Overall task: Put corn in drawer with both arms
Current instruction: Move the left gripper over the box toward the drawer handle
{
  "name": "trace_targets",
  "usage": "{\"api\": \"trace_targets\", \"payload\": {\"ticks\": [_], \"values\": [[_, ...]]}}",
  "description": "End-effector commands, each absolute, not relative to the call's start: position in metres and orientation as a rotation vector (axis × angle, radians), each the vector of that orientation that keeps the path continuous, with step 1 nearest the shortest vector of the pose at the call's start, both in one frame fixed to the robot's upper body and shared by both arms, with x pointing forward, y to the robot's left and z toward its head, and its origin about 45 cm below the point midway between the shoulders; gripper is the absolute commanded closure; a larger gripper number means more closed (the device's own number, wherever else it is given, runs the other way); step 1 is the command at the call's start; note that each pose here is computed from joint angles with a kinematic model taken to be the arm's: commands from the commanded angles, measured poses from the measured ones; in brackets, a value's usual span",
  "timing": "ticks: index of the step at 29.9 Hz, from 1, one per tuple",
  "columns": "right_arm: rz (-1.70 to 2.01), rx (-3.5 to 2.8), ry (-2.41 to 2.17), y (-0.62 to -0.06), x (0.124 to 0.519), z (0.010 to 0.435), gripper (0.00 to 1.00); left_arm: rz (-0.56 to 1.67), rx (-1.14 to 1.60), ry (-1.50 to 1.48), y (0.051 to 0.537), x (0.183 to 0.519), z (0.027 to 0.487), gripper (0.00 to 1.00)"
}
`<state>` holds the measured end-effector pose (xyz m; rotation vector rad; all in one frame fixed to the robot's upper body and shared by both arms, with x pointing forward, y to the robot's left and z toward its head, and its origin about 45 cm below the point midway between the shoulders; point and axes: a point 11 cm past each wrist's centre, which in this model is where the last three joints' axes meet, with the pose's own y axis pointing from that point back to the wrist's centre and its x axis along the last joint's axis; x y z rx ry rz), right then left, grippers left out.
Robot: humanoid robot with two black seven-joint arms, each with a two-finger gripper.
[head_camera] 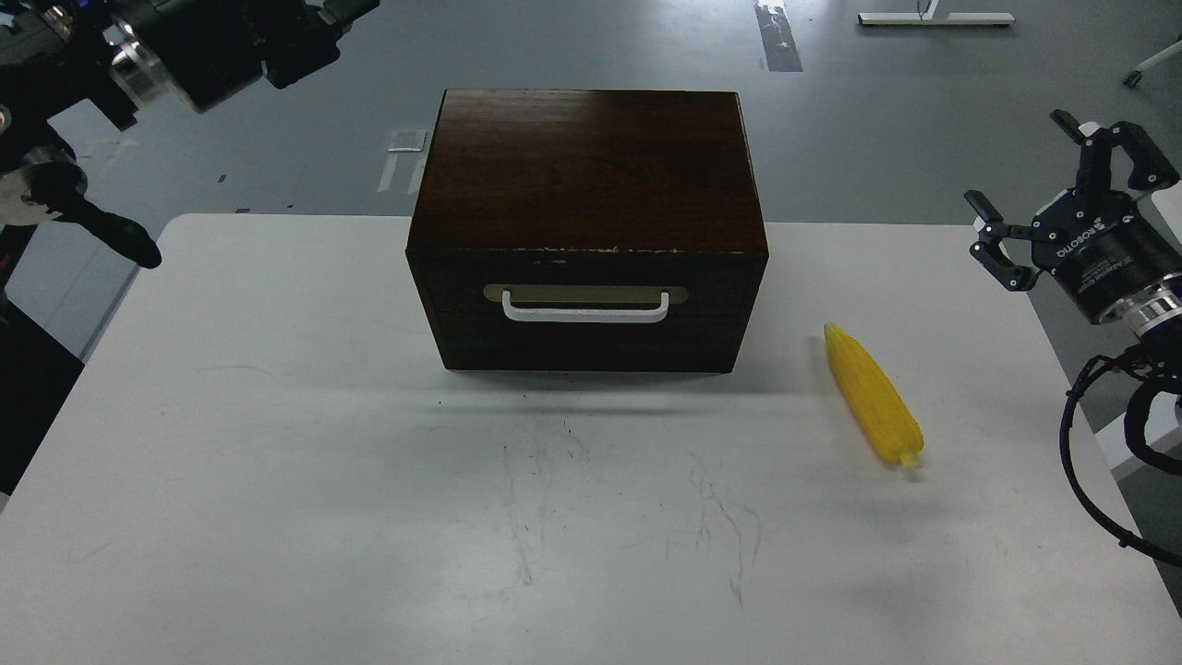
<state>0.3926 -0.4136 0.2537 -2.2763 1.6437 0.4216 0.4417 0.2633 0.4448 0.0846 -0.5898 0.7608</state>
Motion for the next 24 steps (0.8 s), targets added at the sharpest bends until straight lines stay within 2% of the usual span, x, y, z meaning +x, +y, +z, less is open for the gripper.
{"api": "trace_targets", "payload": {"ticks": [1,11,14,17,24], "values": [[0.417,-2.271,1.641,-0.414,0.393,0.255,0.0,0.657,0.163,-0.817,0.228,0.429,0.477,0.02],[0.407,-2.26,1.634,-0.414,0.395,0.259,0.0,0.217,0.265,-1.32,0.113,0.383,0.479,0.02],[0.405,-2.26,1.631,-0.413,0.395,0.26,0.0,0.075,0.332,-1.416,0.092,0.375,0.467,0.02],[0.407,-2.26,1.628,-0.412,0.396,0.259,0.0,-0.069,0.462,-1.487,0.071,0.374,0.444,0.02],[0.402,-2.254,1.628,-0.413,0.396,0.261,0.0,-0.308,0.814,-1.526,0.052,0.406,0.401,0.02]]}}
